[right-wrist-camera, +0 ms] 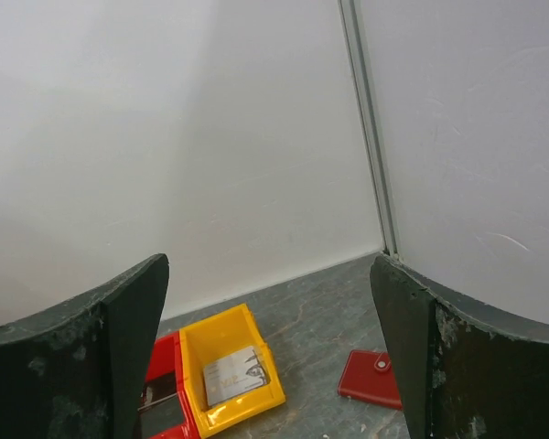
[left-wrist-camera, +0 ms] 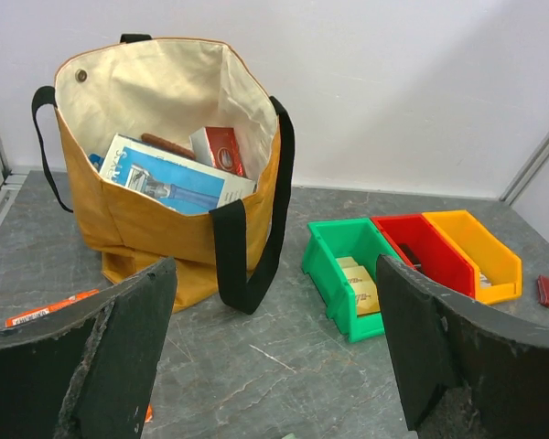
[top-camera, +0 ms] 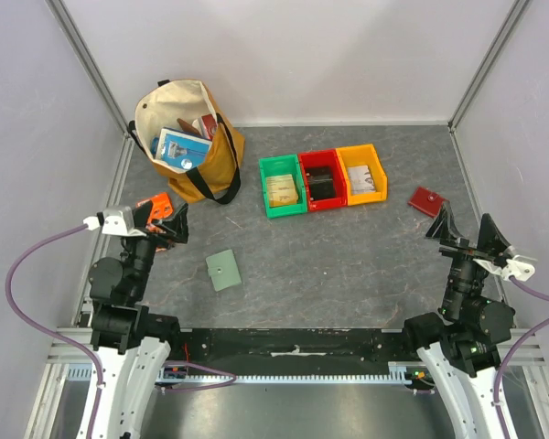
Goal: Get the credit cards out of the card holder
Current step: Move the card holder to the center of the board.
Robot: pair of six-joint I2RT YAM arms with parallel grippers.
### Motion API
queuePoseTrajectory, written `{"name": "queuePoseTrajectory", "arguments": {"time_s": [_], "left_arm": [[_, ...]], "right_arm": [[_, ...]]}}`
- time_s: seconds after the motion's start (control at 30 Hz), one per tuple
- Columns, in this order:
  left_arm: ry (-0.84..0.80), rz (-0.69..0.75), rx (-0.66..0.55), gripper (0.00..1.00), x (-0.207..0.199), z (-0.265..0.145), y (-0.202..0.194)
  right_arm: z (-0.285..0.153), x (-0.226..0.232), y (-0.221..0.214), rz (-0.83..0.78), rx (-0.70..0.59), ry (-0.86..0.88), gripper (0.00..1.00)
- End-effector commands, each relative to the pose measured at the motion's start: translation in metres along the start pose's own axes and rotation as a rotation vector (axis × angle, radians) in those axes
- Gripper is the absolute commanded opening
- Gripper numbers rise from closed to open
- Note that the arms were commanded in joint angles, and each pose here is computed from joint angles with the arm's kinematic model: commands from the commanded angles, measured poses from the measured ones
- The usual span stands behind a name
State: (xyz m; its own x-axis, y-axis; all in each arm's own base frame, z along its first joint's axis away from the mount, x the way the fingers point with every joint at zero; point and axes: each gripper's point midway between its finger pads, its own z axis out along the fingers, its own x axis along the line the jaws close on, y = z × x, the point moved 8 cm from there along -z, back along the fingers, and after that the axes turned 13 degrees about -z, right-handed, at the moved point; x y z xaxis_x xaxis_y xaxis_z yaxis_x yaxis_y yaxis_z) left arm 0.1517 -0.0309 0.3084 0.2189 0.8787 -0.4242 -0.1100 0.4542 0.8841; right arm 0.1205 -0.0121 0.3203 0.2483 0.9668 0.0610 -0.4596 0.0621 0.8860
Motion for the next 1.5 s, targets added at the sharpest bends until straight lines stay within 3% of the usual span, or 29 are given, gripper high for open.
{"name": "queuePoseTrajectory", "arguments": {"time_s": [0.0, 0.33, 0.73, 0.87, 1.1, 1.47], "left_arm": [[0.012, -0.033, -0.015, 0.95, 0.001, 0.007, -0.001], [0.14, -0.12, 0.121, 0.96, 0.011, 0.026, -0.019], [0.254, -0.38, 0.583, 0.96, 0.018, 0.053, -0.093], [0.324, -0.405, 0.735, 0.96, 0.021, 0.061, -0.127], [0.459, -0.313, 0.834, 0.96, 0.018, 0.06, -0.172], [0.599, -0.266, 0.944, 0.96, 0.036, 0.021, -0.206]], "right_arm": [[-0.001, -0.002, 0.009, 0.035, -0.017, -0.003, 0.98], [-0.003, 0.009, 0.01, 0.067, -0.031, 0.098, 0.98], [-0.005, 0.025, 0.01, 0.059, -0.033, 0.244, 0.98], [-0.005, 0.03, 0.009, 0.059, -0.031, 0.29, 0.98], [-0.005, 0.03, 0.006, 0.06, -0.024, 0.286, 0.98], [-0.007, 0.029, 0.008, 0.068, -0.03, 0.283, 0.98]]}}
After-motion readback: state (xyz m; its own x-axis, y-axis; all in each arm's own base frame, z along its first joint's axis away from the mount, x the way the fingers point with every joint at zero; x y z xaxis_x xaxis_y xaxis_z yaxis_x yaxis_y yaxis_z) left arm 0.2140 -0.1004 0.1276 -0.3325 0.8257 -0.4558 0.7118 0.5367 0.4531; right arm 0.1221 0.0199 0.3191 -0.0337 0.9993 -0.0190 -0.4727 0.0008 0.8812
